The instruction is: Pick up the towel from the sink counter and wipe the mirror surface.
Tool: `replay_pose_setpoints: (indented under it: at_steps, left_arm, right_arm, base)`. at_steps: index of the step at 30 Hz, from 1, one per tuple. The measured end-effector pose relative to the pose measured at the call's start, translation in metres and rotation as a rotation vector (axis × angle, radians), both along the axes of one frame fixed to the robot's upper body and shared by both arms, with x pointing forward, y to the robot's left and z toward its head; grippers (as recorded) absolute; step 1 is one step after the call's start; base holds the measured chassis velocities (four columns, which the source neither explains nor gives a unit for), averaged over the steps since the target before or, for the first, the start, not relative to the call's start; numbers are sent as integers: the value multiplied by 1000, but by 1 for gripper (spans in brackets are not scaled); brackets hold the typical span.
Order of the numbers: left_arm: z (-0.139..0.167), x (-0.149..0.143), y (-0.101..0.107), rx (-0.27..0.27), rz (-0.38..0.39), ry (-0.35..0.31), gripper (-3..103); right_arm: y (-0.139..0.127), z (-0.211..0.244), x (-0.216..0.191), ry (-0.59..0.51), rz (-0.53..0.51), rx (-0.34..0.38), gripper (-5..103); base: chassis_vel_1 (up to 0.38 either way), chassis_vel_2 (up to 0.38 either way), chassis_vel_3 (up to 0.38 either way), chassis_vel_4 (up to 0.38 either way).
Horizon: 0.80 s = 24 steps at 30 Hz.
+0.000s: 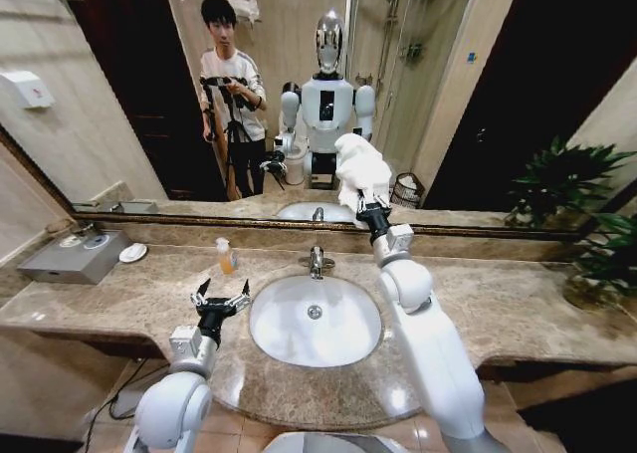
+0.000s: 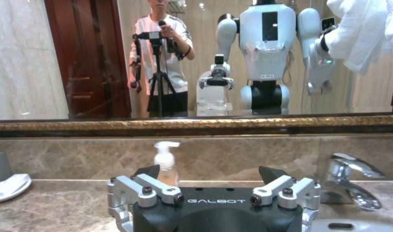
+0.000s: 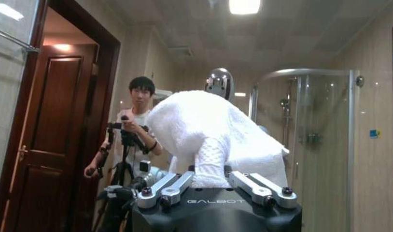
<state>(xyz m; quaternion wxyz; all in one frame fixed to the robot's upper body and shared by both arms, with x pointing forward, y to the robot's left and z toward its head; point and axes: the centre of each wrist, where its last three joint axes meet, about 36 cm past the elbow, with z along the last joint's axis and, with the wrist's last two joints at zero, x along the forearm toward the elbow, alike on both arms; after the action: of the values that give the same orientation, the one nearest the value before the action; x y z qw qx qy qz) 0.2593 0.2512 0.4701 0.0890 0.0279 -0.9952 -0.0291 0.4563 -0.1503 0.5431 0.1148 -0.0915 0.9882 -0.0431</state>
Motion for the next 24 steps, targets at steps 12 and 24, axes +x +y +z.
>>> replay_pose_setpoints:
  at_steps: [12, 24]
  left_arm:
    - [0, 0, 0, 0, 0, 0, 100]
    - [0, 0, 0, 0, 0, 0, 100]
  right_arm:
    - [-1, 1, -3, -1, -5, 4, 12]
    - [1, 17, -6, -25, 7, 73, 12]
  base:
    - [177, 174, -166, -179]
    - [7, 15, -19, -18]
